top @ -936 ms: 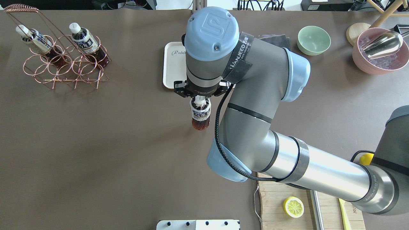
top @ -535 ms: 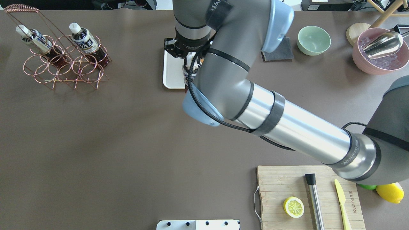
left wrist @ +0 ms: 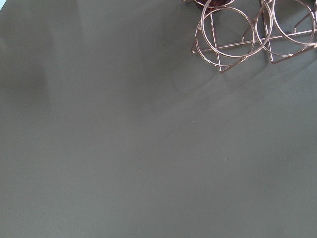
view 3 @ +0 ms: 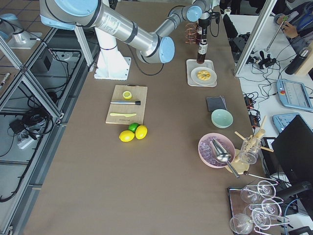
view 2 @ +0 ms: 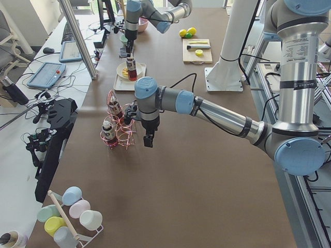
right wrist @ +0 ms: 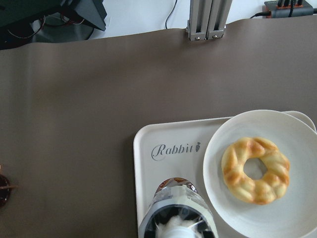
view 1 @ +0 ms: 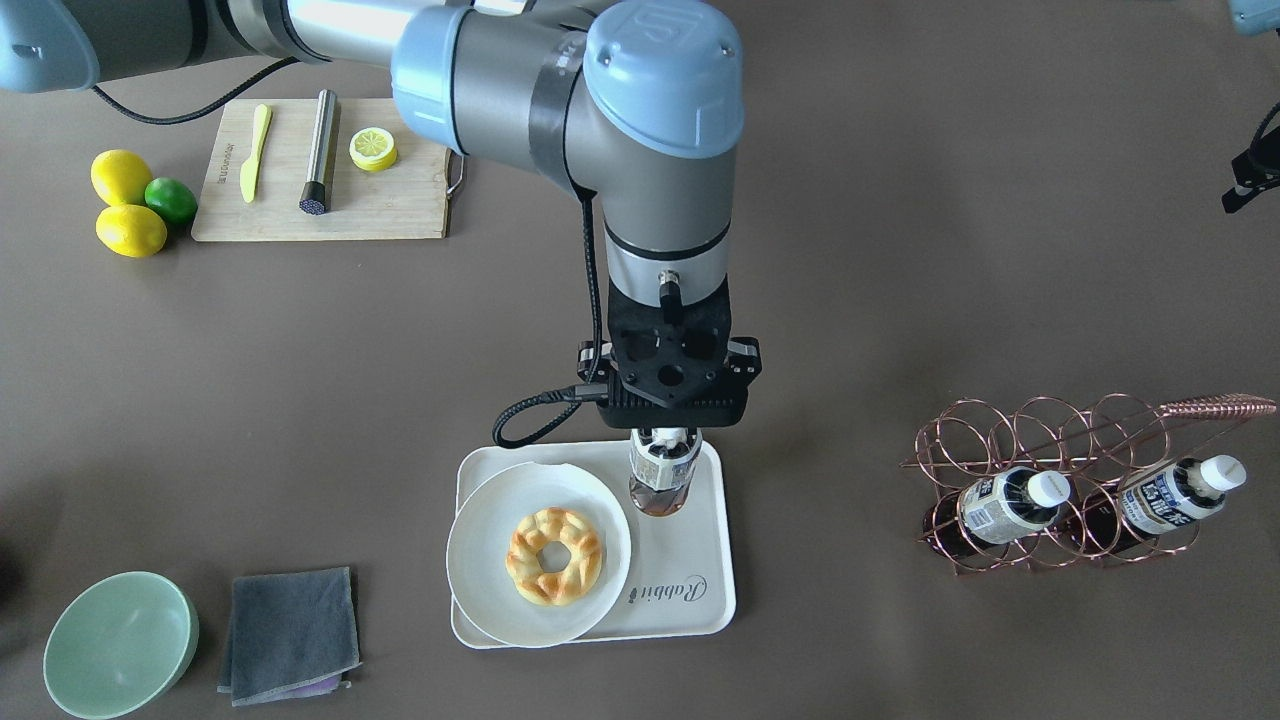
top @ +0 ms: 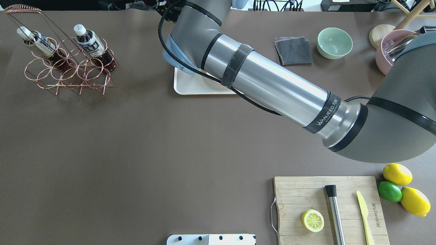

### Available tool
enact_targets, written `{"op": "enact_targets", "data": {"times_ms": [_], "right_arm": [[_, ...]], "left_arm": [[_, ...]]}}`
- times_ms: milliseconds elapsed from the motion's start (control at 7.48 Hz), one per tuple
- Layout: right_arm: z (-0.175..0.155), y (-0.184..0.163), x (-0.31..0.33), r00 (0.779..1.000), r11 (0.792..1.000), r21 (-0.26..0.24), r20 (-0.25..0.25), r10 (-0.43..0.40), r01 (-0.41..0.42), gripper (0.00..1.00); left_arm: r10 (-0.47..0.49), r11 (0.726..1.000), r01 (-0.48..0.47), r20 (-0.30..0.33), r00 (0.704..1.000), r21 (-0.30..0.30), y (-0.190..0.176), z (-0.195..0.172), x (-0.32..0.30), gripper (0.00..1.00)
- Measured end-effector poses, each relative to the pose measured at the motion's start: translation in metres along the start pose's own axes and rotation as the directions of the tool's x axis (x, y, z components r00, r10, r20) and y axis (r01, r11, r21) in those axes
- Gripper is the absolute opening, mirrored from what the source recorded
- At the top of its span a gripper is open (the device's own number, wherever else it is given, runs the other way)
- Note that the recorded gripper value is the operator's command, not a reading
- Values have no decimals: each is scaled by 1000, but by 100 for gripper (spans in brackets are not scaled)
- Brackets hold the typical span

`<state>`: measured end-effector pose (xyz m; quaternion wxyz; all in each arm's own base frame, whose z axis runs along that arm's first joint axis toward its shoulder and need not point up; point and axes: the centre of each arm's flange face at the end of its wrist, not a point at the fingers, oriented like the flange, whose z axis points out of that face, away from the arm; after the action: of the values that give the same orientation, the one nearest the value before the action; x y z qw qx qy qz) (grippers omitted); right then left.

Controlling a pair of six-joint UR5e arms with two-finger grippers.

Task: Place tea on tray
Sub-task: 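Carry the bottle onto the white tray beside the plate, then release the bottle and withdraw the right gripper away from the tray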

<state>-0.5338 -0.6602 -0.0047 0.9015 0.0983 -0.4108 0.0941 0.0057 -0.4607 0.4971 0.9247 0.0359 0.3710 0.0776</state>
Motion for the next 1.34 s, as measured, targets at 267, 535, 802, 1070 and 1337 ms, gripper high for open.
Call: {"op": "enact_targets", "data": {"times_ms": [267,535,802,1070,1337], "right_arm": [[21,-16,-5,999,999,3,-1,41,-41,69],[29,-18,-5,998,998,-2,-7,61,-61,74],[29,-19,-5,996,996,-6,-8,85,-85,74],[8,-27,-2,995,994,-51,13,97,-96,75],[-32,-23,51,997,992,-100,20,77,-75,76]], "left_arm": [[4,1000,-4,0,1000,5,-1,-2,2,97],[7,1000,-7,0,1000,10,-2,-4,3,97],[10,1000,-10,0,1000,13,-3,-5,5,97],[9,1000,-9,-1,1000,12,-3,-4,4,97],[8,1000,-8,-1,1000,13,-2,-5,4,97]]}}
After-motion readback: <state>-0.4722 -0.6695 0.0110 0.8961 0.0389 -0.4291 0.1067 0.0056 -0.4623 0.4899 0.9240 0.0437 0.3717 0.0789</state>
